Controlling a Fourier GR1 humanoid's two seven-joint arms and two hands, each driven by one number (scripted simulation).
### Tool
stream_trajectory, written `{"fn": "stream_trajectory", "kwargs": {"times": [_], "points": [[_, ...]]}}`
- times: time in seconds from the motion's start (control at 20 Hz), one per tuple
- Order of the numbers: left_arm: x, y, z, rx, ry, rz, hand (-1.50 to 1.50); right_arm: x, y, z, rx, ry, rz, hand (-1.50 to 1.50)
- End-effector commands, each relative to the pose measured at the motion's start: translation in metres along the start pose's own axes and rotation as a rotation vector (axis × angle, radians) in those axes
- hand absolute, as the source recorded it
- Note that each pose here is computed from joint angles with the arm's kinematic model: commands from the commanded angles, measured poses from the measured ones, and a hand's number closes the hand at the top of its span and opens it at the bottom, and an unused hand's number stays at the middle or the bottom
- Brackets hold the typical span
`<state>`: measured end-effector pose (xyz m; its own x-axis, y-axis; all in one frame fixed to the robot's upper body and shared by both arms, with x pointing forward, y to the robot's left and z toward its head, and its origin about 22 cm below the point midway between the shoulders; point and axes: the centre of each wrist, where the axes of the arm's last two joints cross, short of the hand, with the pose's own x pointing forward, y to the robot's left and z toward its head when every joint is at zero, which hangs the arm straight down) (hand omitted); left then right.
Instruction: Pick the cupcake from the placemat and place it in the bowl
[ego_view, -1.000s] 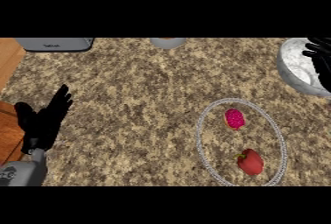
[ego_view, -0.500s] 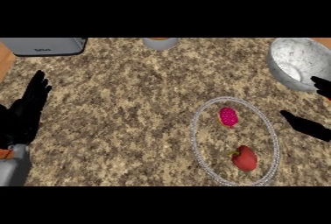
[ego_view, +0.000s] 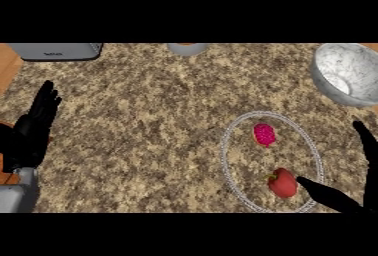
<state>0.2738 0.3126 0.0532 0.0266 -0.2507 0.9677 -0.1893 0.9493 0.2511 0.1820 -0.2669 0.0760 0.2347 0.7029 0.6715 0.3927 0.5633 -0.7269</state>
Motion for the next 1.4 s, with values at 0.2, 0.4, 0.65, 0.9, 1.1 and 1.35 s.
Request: {"fn": "stream_trajectory", "kwargs": {"times": [0.2, 0.4, 0.65, 0.9, 1.1, 1.35], "points": [[-0.002, -0.007, -0.011, -0.019, -0.022, -0.003, 0.00, 0.080, -0.049, -0.030, -0.002, 0.044, 0.093, -1.50], [0.003, 0.002, -0.003, -0.046, -0.021, 0.004, 0.00, 0.083, -0.046, -0.050, 0.158, 0.116, 0.219, -1.50], [0.014, -0.010, -0.010, -0.059, -0.031, 0.004, 0.00, 0.097, -0.044, -0.088, 0.315, 0.193, 0.307, -1.50], [0.010, -0.022, 0.001, -0.027, -0.021, 0.007, 0.00, 0.099, -0.027, -0.100, 0.501, 0.233, 0.332, -1.50], [0.005, -0.012, -0.008, -0.042, -0.017, 0.000, 0.00, 0.092, 0.013, -0.103, 0.612, 0.258, 0.352, -1.50], [0.011, -0.010, -0.008, -0.036, -0.023, -0.005, 0.00, 0.095, 0.028, -0.117, 0.745, 0.338, 0.446, -1.50]]}}
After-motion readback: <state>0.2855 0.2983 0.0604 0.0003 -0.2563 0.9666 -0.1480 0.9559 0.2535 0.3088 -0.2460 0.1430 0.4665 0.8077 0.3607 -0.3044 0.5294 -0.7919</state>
